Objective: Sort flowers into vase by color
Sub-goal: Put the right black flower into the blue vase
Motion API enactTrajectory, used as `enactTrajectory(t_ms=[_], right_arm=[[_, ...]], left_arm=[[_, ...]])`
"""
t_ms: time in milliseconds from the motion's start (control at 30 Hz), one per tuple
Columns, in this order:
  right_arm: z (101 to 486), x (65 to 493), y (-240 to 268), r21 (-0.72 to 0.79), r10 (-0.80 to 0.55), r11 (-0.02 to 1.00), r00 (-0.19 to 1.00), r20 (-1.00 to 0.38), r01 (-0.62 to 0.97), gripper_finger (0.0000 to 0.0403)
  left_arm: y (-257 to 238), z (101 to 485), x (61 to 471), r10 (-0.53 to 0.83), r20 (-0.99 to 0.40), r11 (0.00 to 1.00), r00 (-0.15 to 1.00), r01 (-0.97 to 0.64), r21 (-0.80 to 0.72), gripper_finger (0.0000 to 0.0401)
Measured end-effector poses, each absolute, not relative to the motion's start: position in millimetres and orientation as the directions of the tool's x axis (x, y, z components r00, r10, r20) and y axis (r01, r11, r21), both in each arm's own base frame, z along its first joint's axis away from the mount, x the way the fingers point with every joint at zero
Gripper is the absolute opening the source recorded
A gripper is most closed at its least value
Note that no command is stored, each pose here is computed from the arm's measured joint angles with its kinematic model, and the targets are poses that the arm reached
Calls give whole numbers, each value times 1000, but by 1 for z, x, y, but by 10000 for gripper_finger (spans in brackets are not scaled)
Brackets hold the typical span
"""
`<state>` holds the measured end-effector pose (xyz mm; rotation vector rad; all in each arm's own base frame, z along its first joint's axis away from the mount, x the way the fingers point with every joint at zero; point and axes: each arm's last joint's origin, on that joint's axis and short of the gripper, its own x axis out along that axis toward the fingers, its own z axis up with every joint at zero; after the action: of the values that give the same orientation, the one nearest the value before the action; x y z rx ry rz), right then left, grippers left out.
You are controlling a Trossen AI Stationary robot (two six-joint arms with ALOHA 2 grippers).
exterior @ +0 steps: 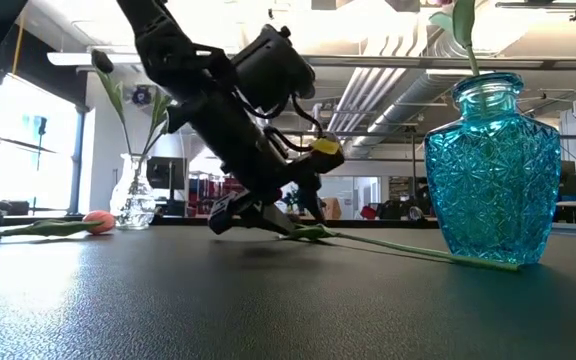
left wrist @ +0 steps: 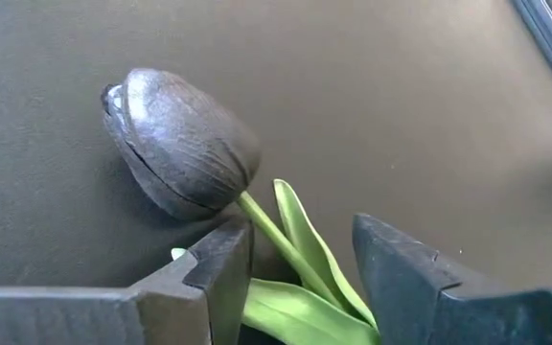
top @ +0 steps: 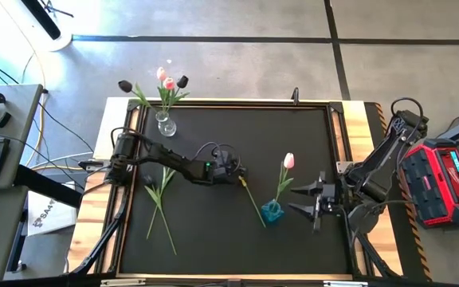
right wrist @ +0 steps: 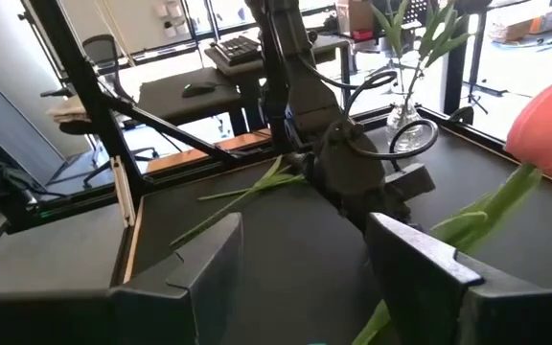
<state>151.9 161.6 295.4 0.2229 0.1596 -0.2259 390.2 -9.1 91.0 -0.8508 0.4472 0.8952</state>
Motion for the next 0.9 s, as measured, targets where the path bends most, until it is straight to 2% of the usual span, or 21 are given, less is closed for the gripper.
enactTrajectory(t_ms=[133, 367, 433, 667, 900], right_arm=[[294, 152, 161, 190, -207, 951, 960, -188, 242, 213], [294, 152, 161, 190, -210, 951, 960, -187, 245, 213], [294, 152, 161, 188, -210, 951, 959, -188, 245, 213], [289, 150, 159, 202, -222, 943, 952, -212, 265, 213], [285, 148, 154, 191, -311, 918, 929, -200, 348, 213]], left_arm=[[-10, 91, 390, 507, -652, 355, 563, -827, -437, 137], [-11, 89, 390, 512, -648, 387, 563, -825, -411, 29], [-12, 89, 390, 518, -643, 401, 564, -824, -400, 8], [-18, 104, 388, 578, -584, 487, 570, -815, -313, 10], [-31, 169, 383, 694, -378, 568, 613, -788, -236, 3]])
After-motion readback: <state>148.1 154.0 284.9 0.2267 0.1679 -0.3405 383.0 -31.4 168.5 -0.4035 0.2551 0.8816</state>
